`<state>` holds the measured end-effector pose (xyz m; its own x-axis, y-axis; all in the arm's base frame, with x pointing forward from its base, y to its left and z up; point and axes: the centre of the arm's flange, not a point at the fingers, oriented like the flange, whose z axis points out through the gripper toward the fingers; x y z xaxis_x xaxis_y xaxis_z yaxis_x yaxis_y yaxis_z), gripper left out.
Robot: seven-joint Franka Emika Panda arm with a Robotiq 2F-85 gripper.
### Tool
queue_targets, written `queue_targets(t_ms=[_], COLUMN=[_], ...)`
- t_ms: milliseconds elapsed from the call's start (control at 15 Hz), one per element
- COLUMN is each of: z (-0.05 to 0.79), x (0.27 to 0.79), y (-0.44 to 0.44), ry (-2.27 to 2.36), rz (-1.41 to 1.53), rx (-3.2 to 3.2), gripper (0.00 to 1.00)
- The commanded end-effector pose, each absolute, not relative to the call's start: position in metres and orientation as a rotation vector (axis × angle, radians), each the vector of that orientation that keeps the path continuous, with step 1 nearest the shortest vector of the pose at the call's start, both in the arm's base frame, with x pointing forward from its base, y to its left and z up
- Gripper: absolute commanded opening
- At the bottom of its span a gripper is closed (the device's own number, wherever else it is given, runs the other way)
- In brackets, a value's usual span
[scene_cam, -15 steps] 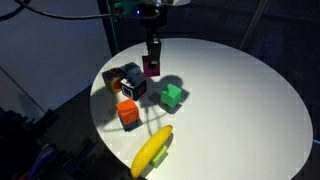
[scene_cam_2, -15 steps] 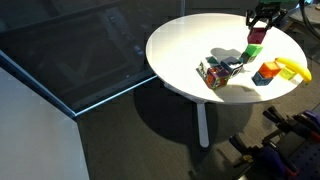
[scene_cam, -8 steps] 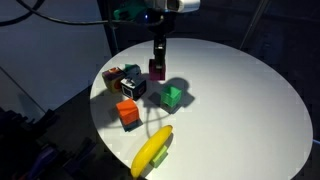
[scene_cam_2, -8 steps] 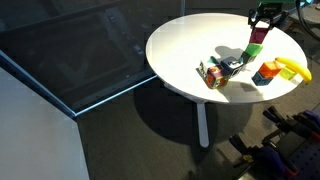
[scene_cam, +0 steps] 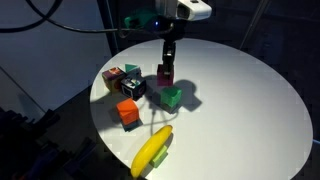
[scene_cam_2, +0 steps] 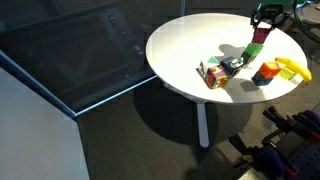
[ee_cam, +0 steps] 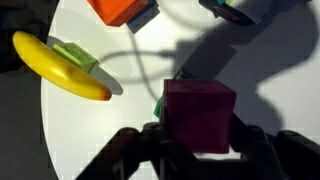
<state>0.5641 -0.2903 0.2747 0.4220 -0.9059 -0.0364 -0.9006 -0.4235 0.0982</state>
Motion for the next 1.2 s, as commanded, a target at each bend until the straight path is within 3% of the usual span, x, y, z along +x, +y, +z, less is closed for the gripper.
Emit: queue_targets(t_ms=[0, 1133], z=[0.277, 0.253], x=[0.573, 0.577], y=[-0.304, -0.317], ry=[-1.691, -1.691], rz=[-0.119, -0.118], rx=[2.58, 2.573], gripper=[0.29, 0.29])
